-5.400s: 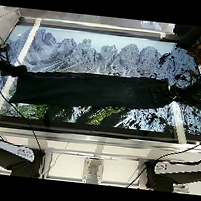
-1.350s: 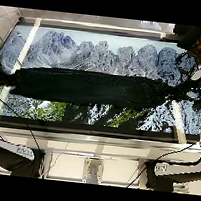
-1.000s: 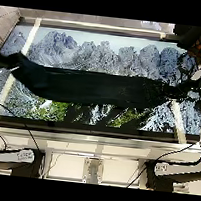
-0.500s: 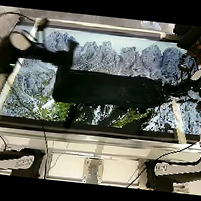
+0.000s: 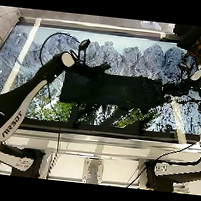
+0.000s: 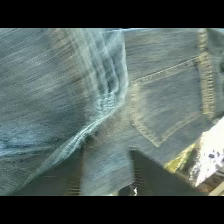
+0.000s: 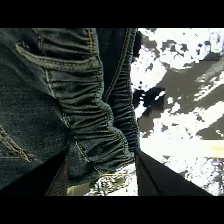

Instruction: Fold the clothes and pants, and hang the long-sleeved shirts on hangers.

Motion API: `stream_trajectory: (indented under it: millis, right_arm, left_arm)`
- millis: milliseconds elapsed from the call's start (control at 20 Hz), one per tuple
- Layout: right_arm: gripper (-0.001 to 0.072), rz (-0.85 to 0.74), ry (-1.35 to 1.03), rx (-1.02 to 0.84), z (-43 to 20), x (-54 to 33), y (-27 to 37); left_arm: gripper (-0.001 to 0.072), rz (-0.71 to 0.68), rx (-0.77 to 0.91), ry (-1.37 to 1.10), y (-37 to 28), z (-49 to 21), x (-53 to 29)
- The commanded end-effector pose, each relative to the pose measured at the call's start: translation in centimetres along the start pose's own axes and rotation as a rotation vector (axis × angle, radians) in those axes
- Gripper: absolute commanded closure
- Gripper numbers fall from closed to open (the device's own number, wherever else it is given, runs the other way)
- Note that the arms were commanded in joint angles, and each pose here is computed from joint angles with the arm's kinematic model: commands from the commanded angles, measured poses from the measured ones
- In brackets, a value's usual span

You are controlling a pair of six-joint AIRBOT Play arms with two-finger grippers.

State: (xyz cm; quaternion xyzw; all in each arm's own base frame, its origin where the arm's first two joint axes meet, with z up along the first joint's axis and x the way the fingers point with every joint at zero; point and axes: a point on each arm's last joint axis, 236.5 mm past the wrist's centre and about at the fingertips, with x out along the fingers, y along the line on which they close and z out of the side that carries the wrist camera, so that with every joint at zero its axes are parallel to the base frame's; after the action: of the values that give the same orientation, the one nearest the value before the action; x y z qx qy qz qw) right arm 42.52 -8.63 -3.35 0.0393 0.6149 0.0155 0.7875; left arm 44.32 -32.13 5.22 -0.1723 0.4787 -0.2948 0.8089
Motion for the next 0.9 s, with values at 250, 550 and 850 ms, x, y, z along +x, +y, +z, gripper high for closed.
stream_trajectory:
  millis: [250, 550, 850]
  right_arm:
    - [0.0278, -0.010, 0.042, -0.013, -1.0, 0.0, -0.3]
    - [0.0279, -0.003, 0.111, 0.077, -3.6, -0.7, -3.4]
    - [0.0278, 0.033, 0.132, 0.135, -4.7, -1.1, -4.4]
  left_arm:
    - [0.0193, -0.022, 0.021, -0.053, -0.5, 1.4, -0.5]
    - [0.0194, 0.175, -0.025, -0.007, 9.4, 2.4, -6.2]
    - [0.0194, 0.376, -0.196, 0.100, 20.2, -0.7, -9.6]
